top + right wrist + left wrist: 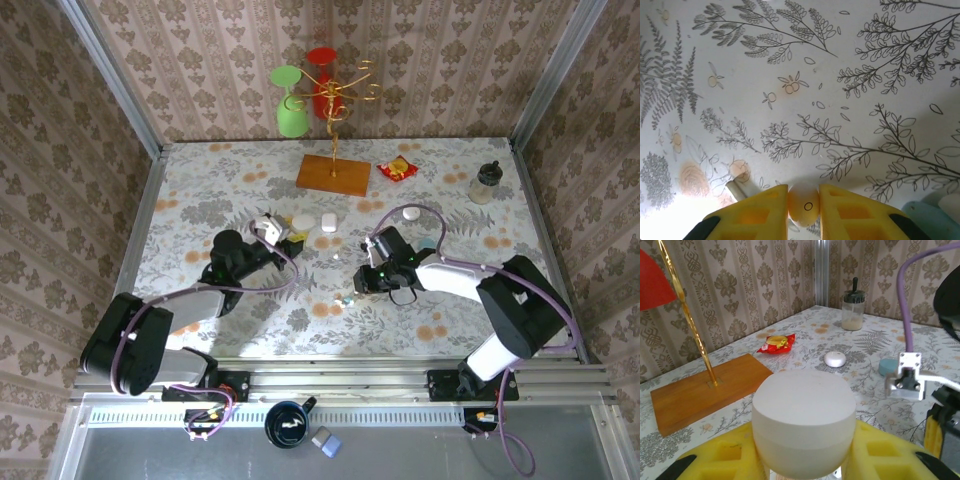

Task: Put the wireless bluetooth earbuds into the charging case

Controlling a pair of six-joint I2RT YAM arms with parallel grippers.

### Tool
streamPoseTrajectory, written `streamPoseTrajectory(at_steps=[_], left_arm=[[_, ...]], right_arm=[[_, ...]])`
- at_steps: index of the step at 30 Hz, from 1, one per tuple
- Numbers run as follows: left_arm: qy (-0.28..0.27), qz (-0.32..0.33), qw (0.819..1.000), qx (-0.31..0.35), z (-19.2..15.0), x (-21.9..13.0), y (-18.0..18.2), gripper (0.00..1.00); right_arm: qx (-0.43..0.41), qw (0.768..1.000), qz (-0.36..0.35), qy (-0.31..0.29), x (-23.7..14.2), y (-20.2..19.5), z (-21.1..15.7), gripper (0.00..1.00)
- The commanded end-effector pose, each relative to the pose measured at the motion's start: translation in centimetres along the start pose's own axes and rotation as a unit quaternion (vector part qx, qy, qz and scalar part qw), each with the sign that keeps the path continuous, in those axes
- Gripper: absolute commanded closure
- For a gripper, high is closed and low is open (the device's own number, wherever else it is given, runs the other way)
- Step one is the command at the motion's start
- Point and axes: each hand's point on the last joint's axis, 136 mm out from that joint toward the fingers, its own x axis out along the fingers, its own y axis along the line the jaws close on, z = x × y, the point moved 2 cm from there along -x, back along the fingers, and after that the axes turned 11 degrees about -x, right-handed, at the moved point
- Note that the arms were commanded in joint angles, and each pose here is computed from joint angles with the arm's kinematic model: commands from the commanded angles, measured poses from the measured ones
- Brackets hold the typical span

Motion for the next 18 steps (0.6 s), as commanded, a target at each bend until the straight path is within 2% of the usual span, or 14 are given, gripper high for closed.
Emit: streamPoseTrajectory(at_steps=[1,5,9,12,15,18], left_arm=[[-0.023,-0.024,0.999,-0.002,1.3,-0.2,-0.9,0.73],[-0.024,-0.029,0.999,-0.006,1.6,-0.2,-1.0,0.73],[-0.019,-0.042,0.999,-0.015,1.4,-0.5,-1.2,0.73],[-0.006,-0.08,0.997,-0.011,0.9,-0.8,-2.5,0.73],[0.007,-0.116,0.993,-0.011,0.8,-1.2,-3.7,0.73],[0.019,-0.152,0.988,-0.014,0.9,-1.6,-4.9,0.73]], right_arm=[[0.001,1.0,-0.01,-0.026,-0.3,-0.2,1.2,0.7],[-0.027,0.998,-0.023,-0.049,-2.4,0.2,2.5,0.5],[-0.105,0.989,-0.02,-0.102,-5.4,1.4,4.6,0.36],[-0.215,0.962,0.002,-0.17,-9.0,3.7,6.4,0.3],[-0.302,0.921,0.047,-0.242,-12.3,6.8,7.5,0.22],[-0.355,0.893,0.085,-0.265,-13.8,9.1,8.3,0.13]])
